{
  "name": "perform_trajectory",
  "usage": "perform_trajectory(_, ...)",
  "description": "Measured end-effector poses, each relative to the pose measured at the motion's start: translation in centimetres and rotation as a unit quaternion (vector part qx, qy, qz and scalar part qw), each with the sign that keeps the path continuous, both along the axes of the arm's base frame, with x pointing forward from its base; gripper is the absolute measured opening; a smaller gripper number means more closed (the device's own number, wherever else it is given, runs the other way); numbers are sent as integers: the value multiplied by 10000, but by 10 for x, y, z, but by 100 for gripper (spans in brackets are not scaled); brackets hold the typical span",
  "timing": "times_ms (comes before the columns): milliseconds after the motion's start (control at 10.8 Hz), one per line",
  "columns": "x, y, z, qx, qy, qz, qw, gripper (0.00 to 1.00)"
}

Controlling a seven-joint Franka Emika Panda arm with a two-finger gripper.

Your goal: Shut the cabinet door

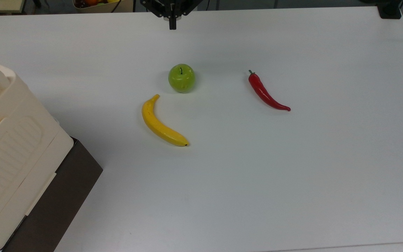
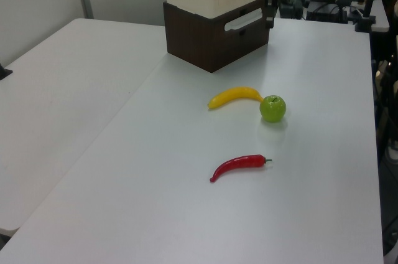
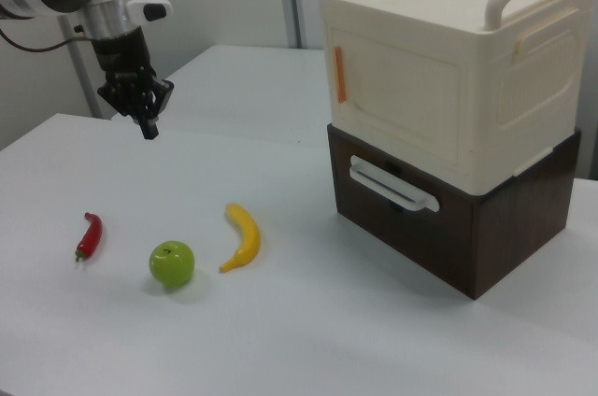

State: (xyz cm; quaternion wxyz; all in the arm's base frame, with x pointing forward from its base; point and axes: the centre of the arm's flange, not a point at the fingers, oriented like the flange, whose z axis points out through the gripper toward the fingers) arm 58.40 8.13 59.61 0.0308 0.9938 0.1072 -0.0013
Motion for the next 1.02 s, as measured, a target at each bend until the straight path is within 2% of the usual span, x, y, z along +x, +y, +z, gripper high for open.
perform_trajectory(185, -2, -8, 1, -3, -5, -125, 9999, 11)
perform_trajectory(462, -6, -22, 12, 12, -103, -509, 9986, 56)
perform_trajectory(740, -21, -47, 31, 14, -61, -798, 9968, 99)
perform_trajectory(1017, -27, -60, 40, 27, -119, -916, 9957, 100)
